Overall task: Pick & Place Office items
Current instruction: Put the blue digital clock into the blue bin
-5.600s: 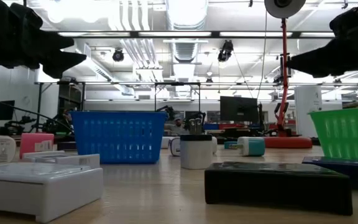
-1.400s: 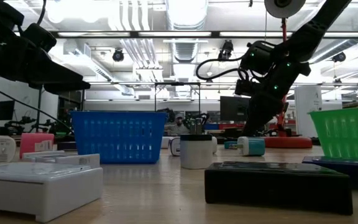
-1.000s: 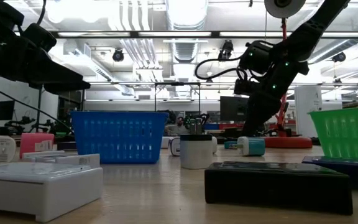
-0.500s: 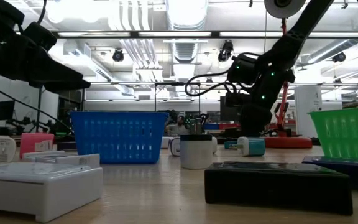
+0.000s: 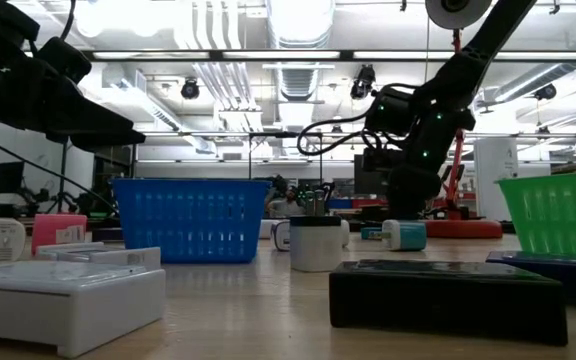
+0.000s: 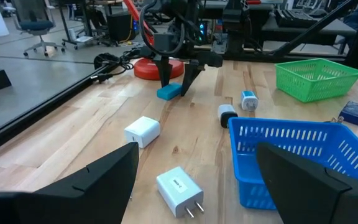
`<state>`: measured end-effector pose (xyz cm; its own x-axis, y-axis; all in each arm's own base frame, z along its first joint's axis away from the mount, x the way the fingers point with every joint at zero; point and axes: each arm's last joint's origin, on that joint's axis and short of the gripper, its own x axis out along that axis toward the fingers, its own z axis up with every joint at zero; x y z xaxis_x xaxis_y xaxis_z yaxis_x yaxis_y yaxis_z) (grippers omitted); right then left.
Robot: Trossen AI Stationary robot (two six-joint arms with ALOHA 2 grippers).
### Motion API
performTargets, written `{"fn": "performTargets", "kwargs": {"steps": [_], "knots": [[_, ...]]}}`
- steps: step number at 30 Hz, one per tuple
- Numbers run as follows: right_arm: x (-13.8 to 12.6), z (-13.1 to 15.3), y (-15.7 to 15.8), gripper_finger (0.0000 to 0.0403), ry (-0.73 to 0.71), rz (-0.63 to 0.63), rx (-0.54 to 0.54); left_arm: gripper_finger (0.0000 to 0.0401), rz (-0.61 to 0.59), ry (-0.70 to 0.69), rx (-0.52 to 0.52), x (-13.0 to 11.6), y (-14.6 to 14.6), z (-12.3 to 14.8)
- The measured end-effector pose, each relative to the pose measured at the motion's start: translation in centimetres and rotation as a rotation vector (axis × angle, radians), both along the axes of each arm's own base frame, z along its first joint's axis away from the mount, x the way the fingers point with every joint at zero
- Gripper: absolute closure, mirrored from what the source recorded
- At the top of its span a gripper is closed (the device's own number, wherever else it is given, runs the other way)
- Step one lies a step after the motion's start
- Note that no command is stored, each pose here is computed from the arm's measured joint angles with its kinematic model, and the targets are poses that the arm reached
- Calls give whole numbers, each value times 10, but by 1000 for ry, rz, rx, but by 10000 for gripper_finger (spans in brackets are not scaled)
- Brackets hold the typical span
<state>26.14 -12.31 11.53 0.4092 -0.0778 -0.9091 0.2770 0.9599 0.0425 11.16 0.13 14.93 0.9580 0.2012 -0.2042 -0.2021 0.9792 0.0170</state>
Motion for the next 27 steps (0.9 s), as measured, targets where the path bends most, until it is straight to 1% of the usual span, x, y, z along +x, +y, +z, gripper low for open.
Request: {"fn": "performTargets", "kwargs": {"steps": [10, 13, 17, 21, 27], "knots": [[-1, -1, 1, 166, 12, 7, 6, 68, 3, 1, 0, 0, 0, 0], [-1, -1, 1, 170, 14, 6, 7, 68, 3, 1, 0, 0, 0, 0], [-1, -1, 3, 196, 20, 9, 9, 68, 3, 1, 0, 0, 0, 0], [1, -1, 7, 252, 22, 34, 4, 68, 2, 1, 0, 0, 0, 0], [3, -1, 11, 254, 25, 58, -9, 68, 2, 1, 0, 0, 0, 0]]}}
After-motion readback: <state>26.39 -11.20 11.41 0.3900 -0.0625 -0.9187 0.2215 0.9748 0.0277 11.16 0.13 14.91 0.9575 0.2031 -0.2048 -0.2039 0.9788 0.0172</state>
